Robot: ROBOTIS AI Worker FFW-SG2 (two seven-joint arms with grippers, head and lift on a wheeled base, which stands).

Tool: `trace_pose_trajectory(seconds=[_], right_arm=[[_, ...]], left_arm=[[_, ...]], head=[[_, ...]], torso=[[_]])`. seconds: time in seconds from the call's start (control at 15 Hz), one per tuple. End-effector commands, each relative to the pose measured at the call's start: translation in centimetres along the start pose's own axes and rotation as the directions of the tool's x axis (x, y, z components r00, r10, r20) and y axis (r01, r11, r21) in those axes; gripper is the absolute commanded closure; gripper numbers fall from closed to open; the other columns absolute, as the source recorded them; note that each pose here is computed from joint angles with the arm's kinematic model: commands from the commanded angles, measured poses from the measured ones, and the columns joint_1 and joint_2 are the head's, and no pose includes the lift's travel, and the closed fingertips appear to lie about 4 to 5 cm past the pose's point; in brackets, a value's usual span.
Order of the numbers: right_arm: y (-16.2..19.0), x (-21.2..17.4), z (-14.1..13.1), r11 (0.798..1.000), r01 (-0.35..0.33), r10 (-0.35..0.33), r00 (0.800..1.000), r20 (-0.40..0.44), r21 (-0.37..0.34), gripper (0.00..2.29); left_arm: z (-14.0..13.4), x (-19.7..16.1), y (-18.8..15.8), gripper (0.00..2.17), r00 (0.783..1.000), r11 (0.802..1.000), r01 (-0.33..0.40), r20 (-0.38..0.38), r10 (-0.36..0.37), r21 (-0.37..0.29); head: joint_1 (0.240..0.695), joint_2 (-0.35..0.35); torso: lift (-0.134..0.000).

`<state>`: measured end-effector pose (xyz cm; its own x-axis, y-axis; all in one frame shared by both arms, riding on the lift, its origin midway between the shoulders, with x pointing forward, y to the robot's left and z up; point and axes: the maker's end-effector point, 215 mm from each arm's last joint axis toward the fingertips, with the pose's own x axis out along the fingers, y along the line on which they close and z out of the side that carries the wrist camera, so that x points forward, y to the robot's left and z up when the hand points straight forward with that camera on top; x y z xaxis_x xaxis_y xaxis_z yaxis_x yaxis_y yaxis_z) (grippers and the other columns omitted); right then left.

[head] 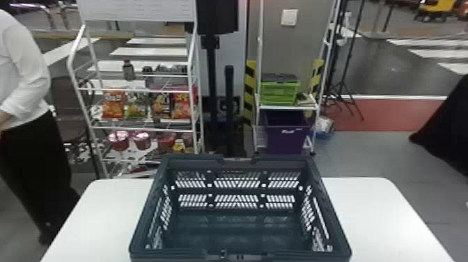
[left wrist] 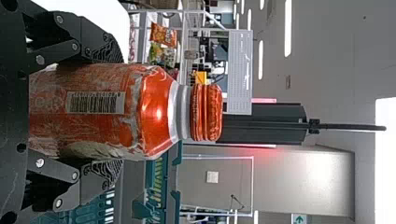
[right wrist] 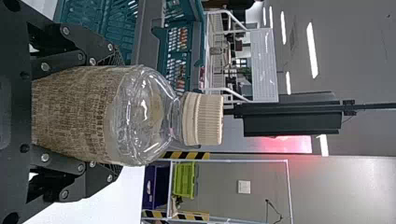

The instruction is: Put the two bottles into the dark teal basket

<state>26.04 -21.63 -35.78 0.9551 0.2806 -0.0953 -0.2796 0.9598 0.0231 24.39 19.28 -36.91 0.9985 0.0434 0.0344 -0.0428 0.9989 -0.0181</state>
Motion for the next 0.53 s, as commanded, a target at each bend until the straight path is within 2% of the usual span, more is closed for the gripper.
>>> trace_pose_trajectory(seconds=[0.0, 0.47], right_arm=[[-0.09, 0.04, 0.0, 1.0, 0.002, -0.002, 1.0, 0.001, -0.001, 2.05], [-0.17, 0.03, -0.26, 1.0, 0.004, -0.004, 1.0, -0.002, 0.005, 2.05]], left_arm=[[-0.02, -0.01, 0.0, 2.15, 1.0, 1.0, 0.0, 0.0, 0.0, 0.0], [0.0, -0.07, -0.14, 2.15, 1.0, 1.0, -0.001, 0.001, 0.001, -0.004]], head=[[0.499, 0.0], [0.499, 0.0]], torso=[[0.0], [0.0]])
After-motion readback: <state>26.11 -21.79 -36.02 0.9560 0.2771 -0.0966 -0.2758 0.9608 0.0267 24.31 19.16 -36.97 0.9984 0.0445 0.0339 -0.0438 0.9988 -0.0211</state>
